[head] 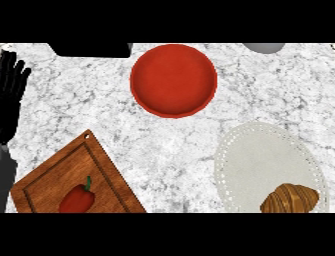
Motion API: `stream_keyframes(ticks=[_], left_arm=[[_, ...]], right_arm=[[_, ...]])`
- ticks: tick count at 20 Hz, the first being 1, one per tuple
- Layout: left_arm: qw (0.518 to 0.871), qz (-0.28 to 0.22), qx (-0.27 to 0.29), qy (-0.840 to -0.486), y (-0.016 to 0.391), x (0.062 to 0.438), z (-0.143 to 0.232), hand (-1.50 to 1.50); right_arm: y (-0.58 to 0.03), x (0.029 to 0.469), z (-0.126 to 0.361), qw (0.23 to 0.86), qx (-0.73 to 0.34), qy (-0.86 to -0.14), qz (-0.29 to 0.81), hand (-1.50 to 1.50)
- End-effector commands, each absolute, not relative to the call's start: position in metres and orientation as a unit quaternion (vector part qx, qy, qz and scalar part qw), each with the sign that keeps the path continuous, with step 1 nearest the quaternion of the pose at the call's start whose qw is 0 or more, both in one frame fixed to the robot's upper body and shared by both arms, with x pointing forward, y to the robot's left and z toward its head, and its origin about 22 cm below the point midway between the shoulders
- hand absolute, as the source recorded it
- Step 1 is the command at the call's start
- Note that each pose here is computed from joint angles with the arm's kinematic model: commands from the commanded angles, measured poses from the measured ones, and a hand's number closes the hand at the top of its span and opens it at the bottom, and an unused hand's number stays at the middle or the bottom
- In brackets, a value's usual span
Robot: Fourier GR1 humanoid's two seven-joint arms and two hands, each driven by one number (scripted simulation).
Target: Pick the can from the placemat and place it in the bowl
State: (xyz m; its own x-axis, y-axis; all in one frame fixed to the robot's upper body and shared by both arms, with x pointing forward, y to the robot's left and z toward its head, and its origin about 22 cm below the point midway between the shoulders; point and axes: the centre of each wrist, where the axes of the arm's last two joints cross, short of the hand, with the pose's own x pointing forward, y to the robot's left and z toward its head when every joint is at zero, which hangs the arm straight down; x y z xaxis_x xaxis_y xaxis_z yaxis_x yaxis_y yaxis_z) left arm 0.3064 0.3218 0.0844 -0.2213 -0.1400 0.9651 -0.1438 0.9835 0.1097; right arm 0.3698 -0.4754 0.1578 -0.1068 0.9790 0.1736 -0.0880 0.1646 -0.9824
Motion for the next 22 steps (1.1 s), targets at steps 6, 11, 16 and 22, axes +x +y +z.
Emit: stream_keyframes(ticks=[6,11,16,22], left_arm=[[0.625,0.005,0.091,-0.775,0.321,0.302,0.088,0.00],[0.626,0.024,0.101,-0.773,0.330,0.295,0.082,0.00],[0.624,0.014,0.114,-0.773,0.346,0.287,0.079,0.00],[0.622,0.016,0.112,-0.774,0.340,0.284,0.085,0.00]], right_arm=[[-0.450,0.397,0.229,0.459,-0.329,-0.697,0.442,1.50],[-0.400,0.419,0.274,0.467,-0.224,-0.741,0.427,1.50],[-0.363,0.425,0.288,0.487,-0.180,-0.736,0.434,1.50],[-0.270,0.438,0.290,0.490,-0.166,-0.727,0.452,1.50]])
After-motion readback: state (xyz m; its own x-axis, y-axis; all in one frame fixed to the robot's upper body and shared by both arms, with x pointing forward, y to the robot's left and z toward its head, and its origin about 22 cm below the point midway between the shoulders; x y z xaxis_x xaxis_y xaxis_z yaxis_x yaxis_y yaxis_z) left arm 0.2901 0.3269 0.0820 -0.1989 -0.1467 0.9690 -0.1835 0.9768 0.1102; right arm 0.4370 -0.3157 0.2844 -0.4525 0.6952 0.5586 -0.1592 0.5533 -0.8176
